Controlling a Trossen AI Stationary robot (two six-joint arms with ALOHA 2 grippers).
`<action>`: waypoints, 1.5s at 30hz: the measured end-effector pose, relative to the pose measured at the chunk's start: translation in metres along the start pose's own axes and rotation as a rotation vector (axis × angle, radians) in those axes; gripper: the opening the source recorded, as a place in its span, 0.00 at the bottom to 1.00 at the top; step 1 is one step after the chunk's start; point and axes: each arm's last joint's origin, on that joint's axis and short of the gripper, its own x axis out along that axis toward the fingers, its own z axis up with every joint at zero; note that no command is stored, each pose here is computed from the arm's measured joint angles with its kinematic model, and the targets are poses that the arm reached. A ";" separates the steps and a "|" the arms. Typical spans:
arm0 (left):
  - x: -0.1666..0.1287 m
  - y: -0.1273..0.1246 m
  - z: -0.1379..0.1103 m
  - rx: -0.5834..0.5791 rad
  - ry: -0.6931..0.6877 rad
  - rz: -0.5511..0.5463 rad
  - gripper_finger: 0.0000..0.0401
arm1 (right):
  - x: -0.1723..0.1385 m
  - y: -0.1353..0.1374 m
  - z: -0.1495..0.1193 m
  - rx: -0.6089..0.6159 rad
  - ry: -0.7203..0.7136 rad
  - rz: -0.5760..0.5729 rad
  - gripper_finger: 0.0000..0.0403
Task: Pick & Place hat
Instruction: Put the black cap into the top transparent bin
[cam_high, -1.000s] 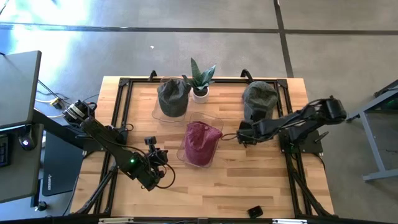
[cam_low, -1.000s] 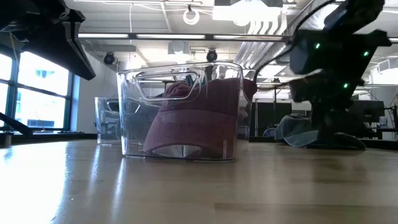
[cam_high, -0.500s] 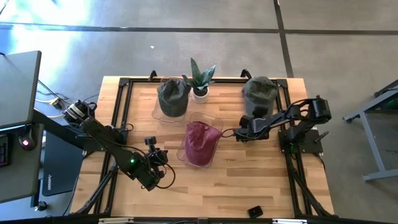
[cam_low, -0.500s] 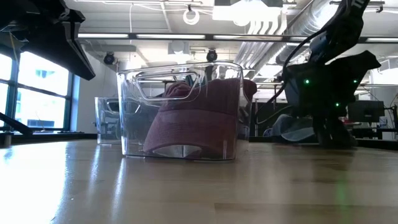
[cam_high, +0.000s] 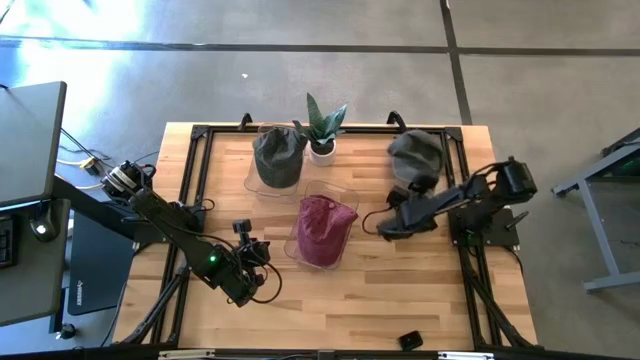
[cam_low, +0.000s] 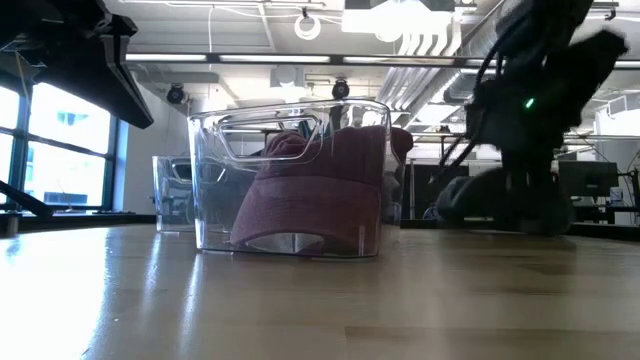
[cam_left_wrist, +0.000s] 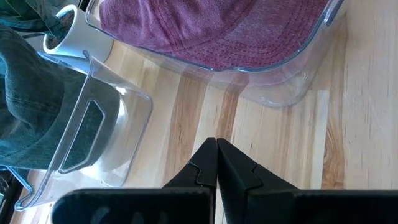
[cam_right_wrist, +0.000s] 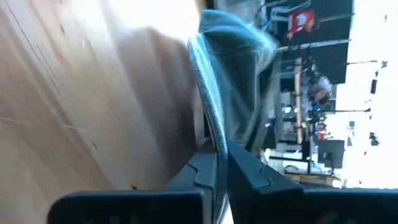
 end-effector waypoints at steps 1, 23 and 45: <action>0.000 0.000 0.000 0.000 0.000 0.000 0.01 | -0.010 -0.004 0.001 0.011 -0.014 -0.007 0.03; -0.006 0.000 0.005 -0.008 -0.070 0.047 0.01 | -0.160 -0.100 0.035 0.511 -0.771 -0.033 0.02; -0.134 -0.014 0.025 0.173 -0.424 -0.046 0.01 | -0.253 -0.061 0.006 0.444 -1.364 0.698 0.02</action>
